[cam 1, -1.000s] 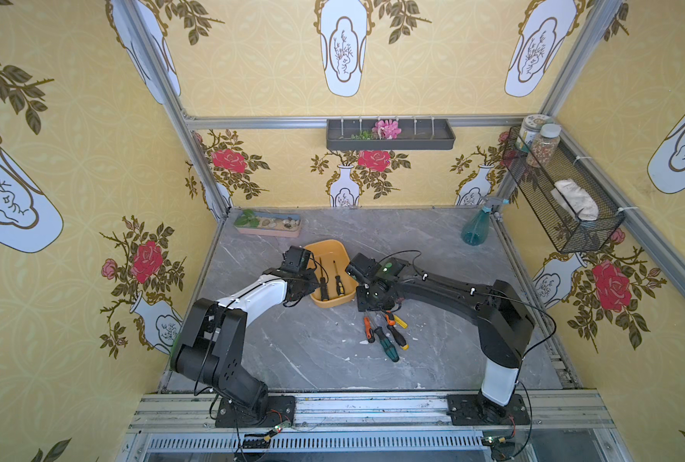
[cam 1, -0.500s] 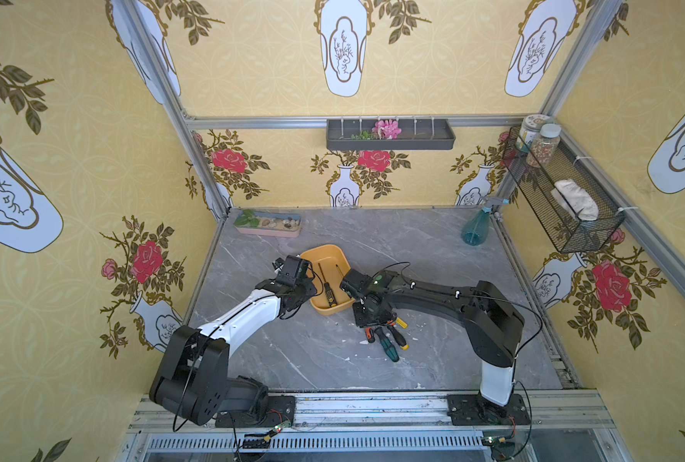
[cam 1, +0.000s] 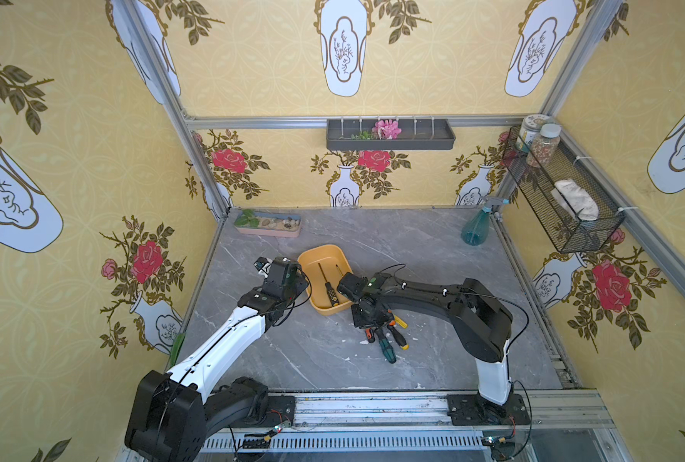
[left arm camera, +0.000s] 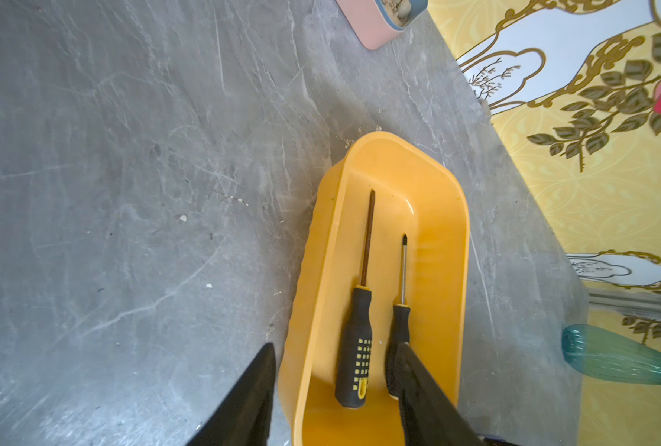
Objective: Put the screwdriver on the desktop into the storage box
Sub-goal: Pick up the screwdriver from the center of the board.
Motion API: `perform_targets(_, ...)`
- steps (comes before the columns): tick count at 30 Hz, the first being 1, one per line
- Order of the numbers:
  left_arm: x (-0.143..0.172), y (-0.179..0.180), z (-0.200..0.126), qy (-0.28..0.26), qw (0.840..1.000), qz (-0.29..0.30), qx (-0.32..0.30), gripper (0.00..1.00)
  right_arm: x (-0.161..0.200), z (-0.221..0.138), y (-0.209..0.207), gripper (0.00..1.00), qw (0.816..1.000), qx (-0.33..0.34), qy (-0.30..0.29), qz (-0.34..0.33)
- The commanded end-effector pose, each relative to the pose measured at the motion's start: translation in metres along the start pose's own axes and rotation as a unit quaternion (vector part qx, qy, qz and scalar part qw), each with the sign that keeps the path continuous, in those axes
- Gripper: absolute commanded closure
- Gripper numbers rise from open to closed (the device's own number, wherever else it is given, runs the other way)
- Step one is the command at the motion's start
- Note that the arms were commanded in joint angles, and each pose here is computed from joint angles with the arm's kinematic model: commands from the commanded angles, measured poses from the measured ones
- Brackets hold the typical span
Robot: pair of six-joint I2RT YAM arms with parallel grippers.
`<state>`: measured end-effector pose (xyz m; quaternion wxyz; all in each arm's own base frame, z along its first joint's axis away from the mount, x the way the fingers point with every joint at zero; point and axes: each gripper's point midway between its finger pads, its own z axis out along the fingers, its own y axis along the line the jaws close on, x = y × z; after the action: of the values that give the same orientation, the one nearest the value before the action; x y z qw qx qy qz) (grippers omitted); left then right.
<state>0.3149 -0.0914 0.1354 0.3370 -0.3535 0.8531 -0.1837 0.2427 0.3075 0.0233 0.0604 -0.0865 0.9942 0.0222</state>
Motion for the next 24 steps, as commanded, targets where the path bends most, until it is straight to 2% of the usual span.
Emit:
perform_targets(1,-0.003,-0.002,0.000,-0.007,1.000,-0.020,0.010,0.48,-0.004,0.004,-0.004,0.70,1.000,0.016,-0.008,0.002)
perform_targets(8,-0.005,0.000,-0.001,-0.009,1.000,-0.025,0.011,0.48,-0.005,0.012,-0.003,0.73,1.000,0.025,-0.005,0.000)
perform_targets(13,-0.008,0.001,-0.002,-0.013,0.999,-0.030,0.014,0.48,-0.004,0.013,-0.003,0.81,1.000,0.026,-0.002,-0.002)
perform_targets(17,-0.011,0.001,-0.003,-0.016,0.999,-0.034,0.017,0.48,-0.001,0.003,-0.001,0.87,1.000,0.011,-0.003,0.003)
perform_targets(24,-0.013,-0.002,-0.002,-0.014,0.998,-0.046,0.030,0.48,0.005,-0.037,-0.001,0.89,0.999,-0.032,-0.017,0.035)
